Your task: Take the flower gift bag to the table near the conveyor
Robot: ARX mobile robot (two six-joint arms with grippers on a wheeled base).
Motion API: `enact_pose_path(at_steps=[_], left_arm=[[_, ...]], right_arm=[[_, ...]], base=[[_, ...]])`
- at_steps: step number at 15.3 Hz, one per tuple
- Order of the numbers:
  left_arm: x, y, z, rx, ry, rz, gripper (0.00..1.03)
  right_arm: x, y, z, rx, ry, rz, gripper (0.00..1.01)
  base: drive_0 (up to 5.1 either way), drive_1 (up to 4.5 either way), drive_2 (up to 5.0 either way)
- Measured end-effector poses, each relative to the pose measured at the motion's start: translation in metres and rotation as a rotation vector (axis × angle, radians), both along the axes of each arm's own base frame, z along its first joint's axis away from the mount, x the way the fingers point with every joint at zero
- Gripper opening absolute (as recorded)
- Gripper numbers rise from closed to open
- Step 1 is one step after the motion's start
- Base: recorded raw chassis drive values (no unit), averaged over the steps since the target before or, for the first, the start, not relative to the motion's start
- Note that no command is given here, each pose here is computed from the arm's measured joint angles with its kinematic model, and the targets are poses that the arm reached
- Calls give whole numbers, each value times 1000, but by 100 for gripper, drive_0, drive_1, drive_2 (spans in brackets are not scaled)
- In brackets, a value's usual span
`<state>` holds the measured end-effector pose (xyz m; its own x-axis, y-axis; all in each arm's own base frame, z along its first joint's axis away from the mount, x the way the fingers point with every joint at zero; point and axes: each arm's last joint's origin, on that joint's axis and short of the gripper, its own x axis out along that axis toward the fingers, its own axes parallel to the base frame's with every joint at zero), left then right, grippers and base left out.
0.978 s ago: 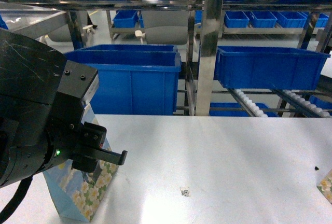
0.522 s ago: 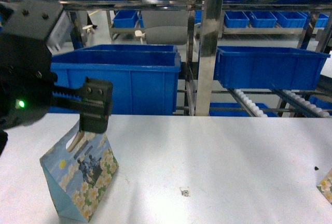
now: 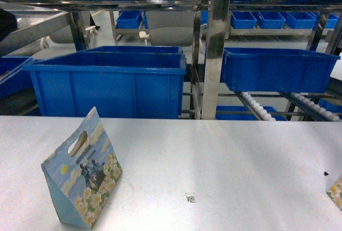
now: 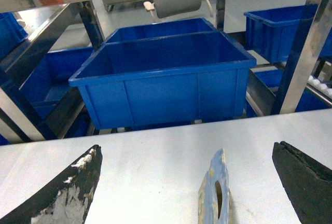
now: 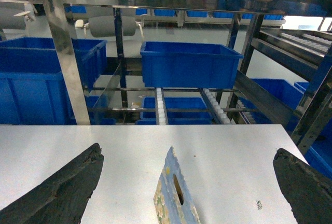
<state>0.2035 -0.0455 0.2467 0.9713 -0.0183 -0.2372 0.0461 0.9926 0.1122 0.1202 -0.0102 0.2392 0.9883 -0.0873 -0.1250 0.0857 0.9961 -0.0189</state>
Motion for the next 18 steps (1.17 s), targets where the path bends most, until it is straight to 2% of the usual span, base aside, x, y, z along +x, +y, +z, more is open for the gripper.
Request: enact_pose_path(at_steps=[3, 4, 5, 6, 7, 8, 10, 12, 13, 14, 15, 16, 18], left_arm=[[-65, 14, -9, 17, 20, 19, 98], [-81, 19, -5, 13, -8, 32, 98], [-89, 21, 3, -6, -71, 37, 98], [-87, 21, 4, -9, -79, 38, 97], [-86, 22, -4, -73, -191, 23, 85], [-89, 27, -20, -91, -221, 31, 71], [-92, 33, -30, -111, -247, 36, 44], [-94, 42, -45, -112, -231, 23, 19], [-95, 47, -49, -110, -237, 61, 4], [-99, 46, -52, -115, -226, 34, 2], [-105, 45, -61, -115, -218, 31, 2], [-106, 45, -60, -115, -244, 31, 2], [-106, 45, -65, -115, -235, 32, 2]], right_arm=[[0, 0, 0, 0, 0, 0, 98], [0, 0, 0, 0, 0, 0, 98], [0, 0, 0, 0, 0, 0, 98], [0, 1, 1, 0, -16, 4, 97], [-1, 8, -2, 0, -118, 59, 86], [-4, 12, -14, 3, -136, 109, 71], [-6, 10, -31, 3, -117, 88, 44], [-9, 10, -40, 2, -124, 87, 19], [-10, 10, -45, 2, -123, 87, 4], [-11, 10, -49, 3, -120, 90, 2], [-13, 10, -52, 3, -115, 88, 2], [-20, 10, -59, 5, -89, 87, 2], [-23, 10, -59, 3, -129, 88, 2]], base=[[0, 0, 0], [0, 0, 0], [0, 0, 0], [0, 0, 0], [0, 0, 0], [0, 0, 0], [0, 0, 0], [0, 0, 0], [0, 0, 0], [0, 0, 0], [0, 0, 0], [0, 0, 0], [0, 0, 0]])
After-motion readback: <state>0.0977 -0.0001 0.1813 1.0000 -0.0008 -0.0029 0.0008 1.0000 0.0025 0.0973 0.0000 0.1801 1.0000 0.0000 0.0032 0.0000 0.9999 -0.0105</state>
